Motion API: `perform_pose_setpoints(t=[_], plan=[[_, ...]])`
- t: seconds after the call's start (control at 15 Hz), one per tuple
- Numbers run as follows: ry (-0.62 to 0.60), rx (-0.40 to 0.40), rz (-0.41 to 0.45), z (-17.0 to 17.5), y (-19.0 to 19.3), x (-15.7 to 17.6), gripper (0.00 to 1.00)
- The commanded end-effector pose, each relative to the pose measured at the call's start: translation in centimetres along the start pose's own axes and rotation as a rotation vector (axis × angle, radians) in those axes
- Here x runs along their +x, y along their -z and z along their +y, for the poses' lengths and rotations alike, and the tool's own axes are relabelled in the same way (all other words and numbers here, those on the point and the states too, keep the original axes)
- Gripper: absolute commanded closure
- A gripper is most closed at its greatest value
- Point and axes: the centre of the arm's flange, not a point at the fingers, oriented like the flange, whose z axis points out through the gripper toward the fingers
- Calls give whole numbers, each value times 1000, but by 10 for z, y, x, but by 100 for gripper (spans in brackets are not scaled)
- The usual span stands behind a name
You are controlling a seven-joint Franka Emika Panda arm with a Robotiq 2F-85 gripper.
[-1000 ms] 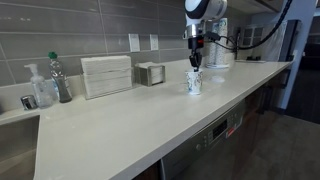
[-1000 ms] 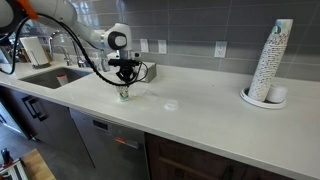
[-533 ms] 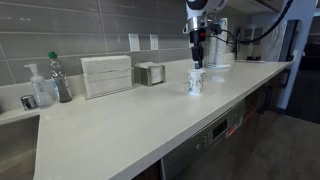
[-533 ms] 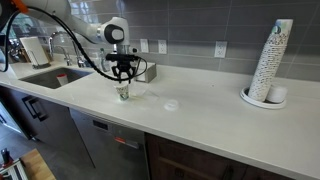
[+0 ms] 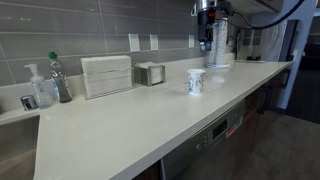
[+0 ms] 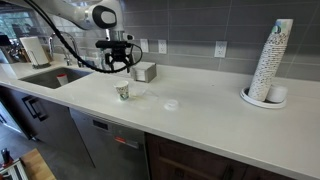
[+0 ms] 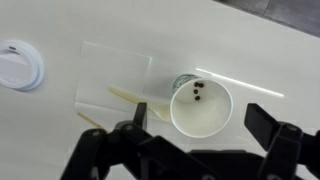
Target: Shift the cup to the left
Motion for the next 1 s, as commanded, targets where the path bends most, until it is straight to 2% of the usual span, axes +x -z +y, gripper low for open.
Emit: perform_pose_setpoints(t=[0.0, 0.13, 0.47, 0.67, 0.93], plan=[[-89, -32, 16, -28, 8, -48, 0], [-210, -63, 47, -34, 17, -69, 0], [-447, -74, 132, -31, 41, -137, 0], [-518, -78, 152, -28, 62, -171, 0], [-550, -67, 162, -24, 84, -195, 0]])
